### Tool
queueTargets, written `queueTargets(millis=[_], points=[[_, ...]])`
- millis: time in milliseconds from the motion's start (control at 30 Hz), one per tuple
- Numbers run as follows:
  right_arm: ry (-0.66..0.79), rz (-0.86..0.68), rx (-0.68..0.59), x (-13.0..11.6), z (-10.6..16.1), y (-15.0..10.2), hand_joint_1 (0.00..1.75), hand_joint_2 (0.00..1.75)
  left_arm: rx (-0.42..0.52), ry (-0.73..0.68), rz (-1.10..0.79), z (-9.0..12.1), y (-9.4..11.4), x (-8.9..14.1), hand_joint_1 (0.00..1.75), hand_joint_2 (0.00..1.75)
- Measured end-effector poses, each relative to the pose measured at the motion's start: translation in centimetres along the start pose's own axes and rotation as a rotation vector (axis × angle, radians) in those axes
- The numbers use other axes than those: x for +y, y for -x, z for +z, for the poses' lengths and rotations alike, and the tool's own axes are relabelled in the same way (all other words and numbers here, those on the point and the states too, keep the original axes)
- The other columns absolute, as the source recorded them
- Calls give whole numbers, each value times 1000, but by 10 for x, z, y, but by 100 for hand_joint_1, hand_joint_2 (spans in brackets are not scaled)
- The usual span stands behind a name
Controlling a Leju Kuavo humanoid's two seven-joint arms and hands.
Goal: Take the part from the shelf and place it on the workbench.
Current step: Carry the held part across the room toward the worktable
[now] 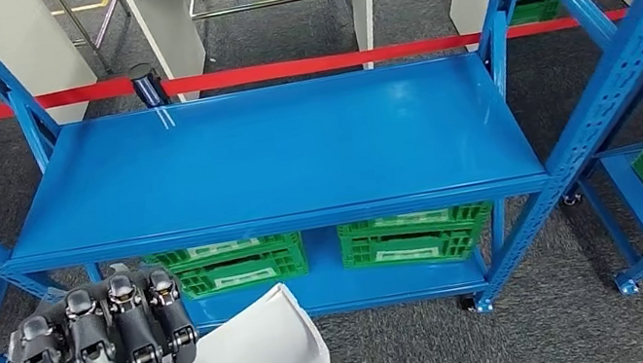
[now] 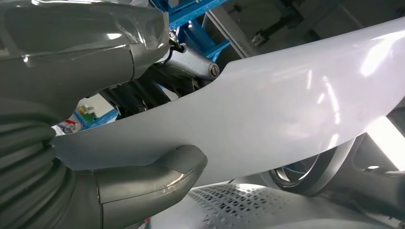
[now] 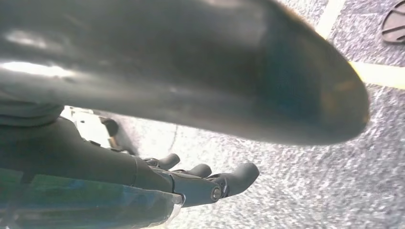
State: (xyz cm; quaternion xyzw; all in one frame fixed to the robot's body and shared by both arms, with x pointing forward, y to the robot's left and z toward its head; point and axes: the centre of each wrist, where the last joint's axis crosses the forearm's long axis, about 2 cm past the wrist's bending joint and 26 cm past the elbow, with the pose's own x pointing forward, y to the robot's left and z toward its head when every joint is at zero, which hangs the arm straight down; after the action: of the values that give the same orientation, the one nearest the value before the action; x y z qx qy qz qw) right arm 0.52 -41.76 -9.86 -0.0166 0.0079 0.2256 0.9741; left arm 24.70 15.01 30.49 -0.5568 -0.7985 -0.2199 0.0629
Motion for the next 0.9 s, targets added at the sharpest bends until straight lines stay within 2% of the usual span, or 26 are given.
queueTargets(millis=[267,667,800,900], points=[[-22,10,-71,2,0,-6,0,0,2,34,2,-2,-1,3,175,175],[-59,-53,-96,11,-2,-14,0,0,4,28,-1,-11,3,2,175,175],[-75,-14,-93,14,-3,-14,0,0,9,-11,-31,-12,3,2,175,175],[-70,30,-99,12,-2,-9,0,0,4,-41,-67,-3,0,3,175,175]])
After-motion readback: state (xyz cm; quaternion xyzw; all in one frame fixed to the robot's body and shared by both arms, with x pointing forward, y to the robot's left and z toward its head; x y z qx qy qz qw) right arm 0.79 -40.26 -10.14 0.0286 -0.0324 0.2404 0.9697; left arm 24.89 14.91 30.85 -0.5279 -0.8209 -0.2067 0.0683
